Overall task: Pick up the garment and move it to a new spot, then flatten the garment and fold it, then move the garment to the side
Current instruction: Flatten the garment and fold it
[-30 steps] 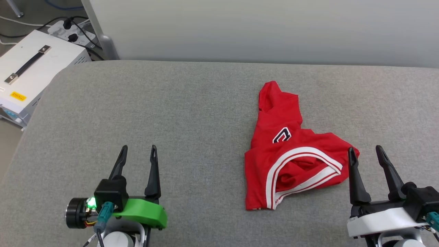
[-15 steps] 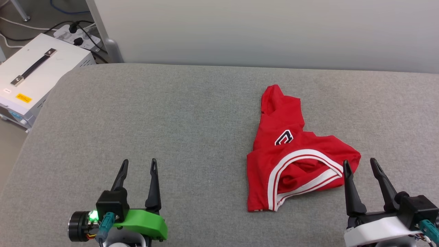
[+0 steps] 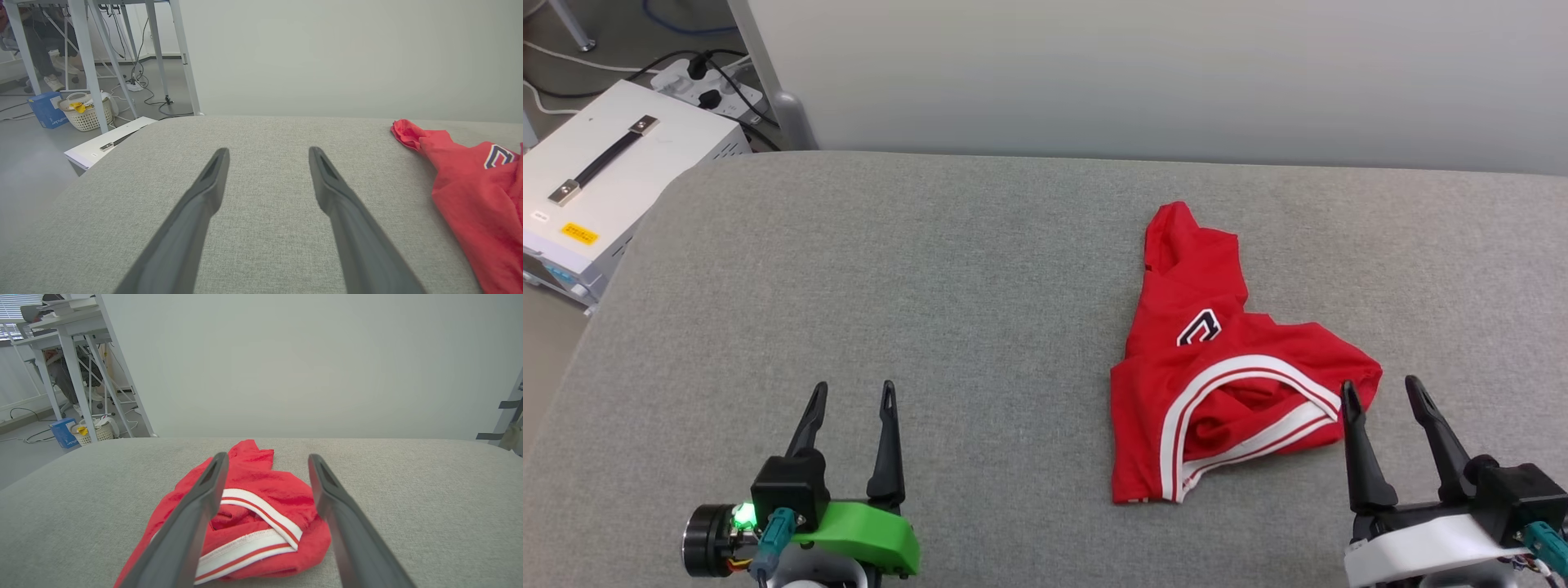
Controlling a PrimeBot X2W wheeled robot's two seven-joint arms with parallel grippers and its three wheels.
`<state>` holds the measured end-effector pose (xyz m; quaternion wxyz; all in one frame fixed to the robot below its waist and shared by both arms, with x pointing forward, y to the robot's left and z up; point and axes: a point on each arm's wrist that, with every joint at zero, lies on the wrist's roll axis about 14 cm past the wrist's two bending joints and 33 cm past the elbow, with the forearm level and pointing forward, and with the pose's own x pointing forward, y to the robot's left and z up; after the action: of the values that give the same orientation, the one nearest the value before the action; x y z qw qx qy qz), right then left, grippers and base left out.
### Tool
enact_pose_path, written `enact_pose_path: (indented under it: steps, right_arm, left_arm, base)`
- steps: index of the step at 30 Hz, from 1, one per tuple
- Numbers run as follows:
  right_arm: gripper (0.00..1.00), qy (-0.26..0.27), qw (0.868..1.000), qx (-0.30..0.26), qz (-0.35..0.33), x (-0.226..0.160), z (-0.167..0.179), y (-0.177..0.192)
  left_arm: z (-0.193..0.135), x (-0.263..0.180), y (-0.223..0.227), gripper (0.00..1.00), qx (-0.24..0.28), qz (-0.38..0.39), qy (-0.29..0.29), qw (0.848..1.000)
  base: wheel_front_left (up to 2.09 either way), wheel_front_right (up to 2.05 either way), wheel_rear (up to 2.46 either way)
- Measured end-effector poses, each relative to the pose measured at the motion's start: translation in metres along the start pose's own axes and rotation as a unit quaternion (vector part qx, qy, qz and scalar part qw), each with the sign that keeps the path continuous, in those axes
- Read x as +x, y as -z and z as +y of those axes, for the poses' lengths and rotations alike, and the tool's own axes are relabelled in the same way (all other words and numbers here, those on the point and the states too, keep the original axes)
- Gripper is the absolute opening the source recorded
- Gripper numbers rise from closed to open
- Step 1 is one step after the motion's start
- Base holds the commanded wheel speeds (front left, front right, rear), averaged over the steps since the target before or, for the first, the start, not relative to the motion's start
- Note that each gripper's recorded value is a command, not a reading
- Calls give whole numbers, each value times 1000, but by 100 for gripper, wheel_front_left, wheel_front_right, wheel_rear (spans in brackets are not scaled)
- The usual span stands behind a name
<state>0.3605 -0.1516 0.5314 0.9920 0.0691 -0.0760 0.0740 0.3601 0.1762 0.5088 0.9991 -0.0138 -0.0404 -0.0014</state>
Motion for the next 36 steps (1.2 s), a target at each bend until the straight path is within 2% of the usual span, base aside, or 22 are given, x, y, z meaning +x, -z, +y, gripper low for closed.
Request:
enact_pose_path:
  steps: [4, 9, 15, 16, 20, 24, 27, 28, 29, 30, 33, 34, 36]
  right_arm:
    - [100, 10, 1000, -2, -21, 9, -8, -12]
    - [100, 9, 994, -31, -101, 42, -13, -61]
    - [100, -10, 974, -83, -210, 84, -26, -136]
    - [100, -35, 966, -109, -231, 103, -27, -156]
    - [100, -81, 972, -133, -178, 132, -30, -132]
    - [100, -133, 978, -153, -49, 152, -32, -78]
    - [100, -158, 973, -157, 60, 160, -34, -45]
    - [100, -166, 968, -159, 104, 160, -35, -32]
    - [100, -175, 946, -155, 224, 154, -43, 3]
    - [100, -174, 934, -143, 276, 148, -46, 19]
    - [100, -177, 893, -124, 394, 130, -51, 55]
    - [100, -178, 867, -114, 452, 121, -52, 73]
    - [100, -178, 838, -109, 504, 112, -55, 91]
  left_arm:
    - [0, 1, 3, 100, -2, 4, 1, 1000]
    - [0, 3, 8, 100, -1, 11, 1, 1000]
    - [0, 10, 14, 100, -1, 20, 0, 1000]
    - [0, 16, 17, 100, -1, 22, 0, 1000]
    - [-1, 24, 21, 100, -1, 27, 1, 1000]
    - [-1, 30, 24, 100, -1, 29, 0, 1000]
    - [-1, 34, 25, 100, -1, 29, -2, 1000]
    - [0, 36, 25, 100, -2, 28, -4, 1000]
    - [0, 42, 25, 100, -2, 25, -5, 1000]
    - [0, 44, 25, 100, -2, 24, -5, 1000]
    - [-1, 49, 26, 100, -2, 23, -5, 1000]
    - [-2, 52, 27, 100, -5, 24, -5, 1000]
    - [-2, 54, 31, 100, -5, 28, -7, 1000]
  base:
    - [0, 0, 0]
    - [0, 0, 0]
    - [0, 0, 0]
    - [0, 0, 0]
    - [0, 0, 0]
    - [0, 0, 0]
    - [0, 0, 0]
    - [0, 0, 0]
    - [0, 0, 0]
    - [0, 0, 0]
    - [0, 0, 0]
    - [0, 0, 0]
    - [0, 0, 0]
